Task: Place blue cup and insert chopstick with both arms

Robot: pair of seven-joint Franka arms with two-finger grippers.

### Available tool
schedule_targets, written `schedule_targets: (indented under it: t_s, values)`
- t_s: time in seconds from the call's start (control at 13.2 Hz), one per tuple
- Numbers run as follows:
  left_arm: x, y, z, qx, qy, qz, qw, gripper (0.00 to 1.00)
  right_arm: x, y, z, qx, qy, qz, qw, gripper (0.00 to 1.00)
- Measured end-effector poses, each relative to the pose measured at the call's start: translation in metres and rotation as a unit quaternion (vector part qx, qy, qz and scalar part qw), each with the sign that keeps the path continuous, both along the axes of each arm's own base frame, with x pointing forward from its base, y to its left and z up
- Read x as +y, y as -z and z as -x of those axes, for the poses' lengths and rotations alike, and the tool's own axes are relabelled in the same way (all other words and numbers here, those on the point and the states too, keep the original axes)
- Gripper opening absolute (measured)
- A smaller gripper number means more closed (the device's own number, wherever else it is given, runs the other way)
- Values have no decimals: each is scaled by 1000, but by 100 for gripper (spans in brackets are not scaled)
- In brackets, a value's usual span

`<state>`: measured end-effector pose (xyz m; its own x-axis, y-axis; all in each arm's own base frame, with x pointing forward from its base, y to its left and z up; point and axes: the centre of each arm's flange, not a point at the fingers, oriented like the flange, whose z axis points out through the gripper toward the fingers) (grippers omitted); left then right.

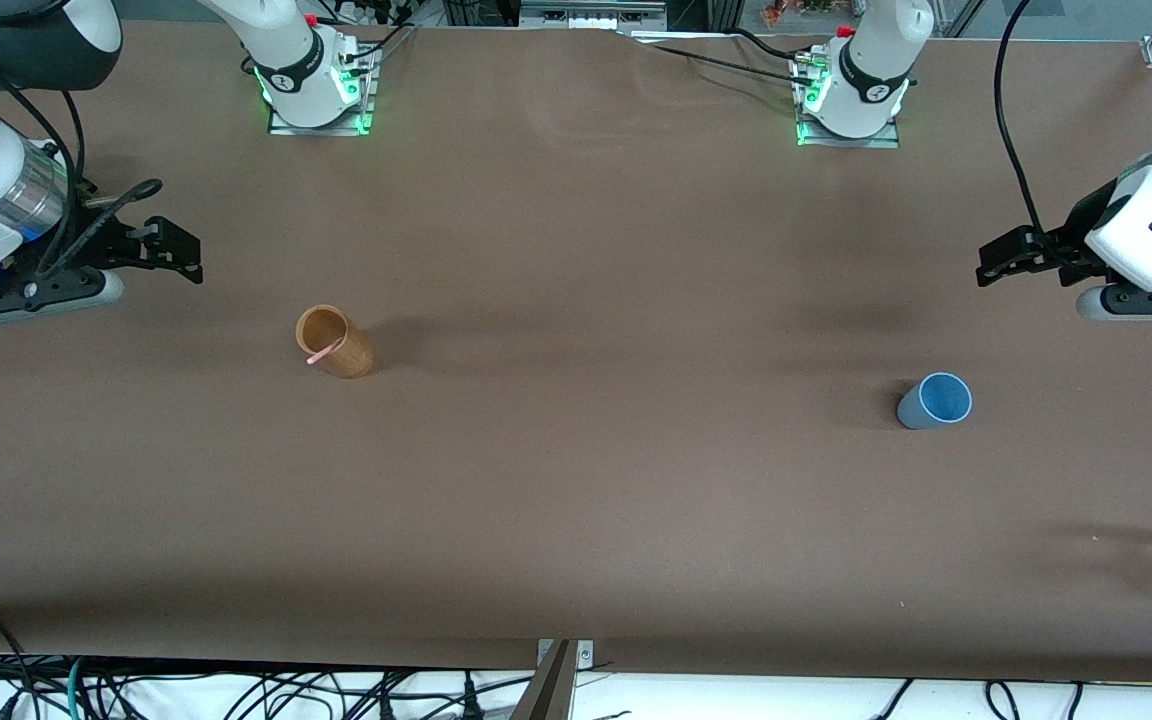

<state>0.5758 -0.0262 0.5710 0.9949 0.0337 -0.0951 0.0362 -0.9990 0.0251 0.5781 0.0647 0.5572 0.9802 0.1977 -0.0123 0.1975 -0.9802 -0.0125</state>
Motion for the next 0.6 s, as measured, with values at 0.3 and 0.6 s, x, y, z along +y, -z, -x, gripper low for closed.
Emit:
schedule_targets:
  t_s: [0.3, 0.6]
  values:
    - [0, 0, 0, 0, 0, 0, 1000, 100, 0, 0, 0, -1, 0, 0, 1000, 100]
    - [0, 5, -2, 4, 0, 0, 1000, 100, 1, -1, -1, -4, -1, -1, 1000, 100]
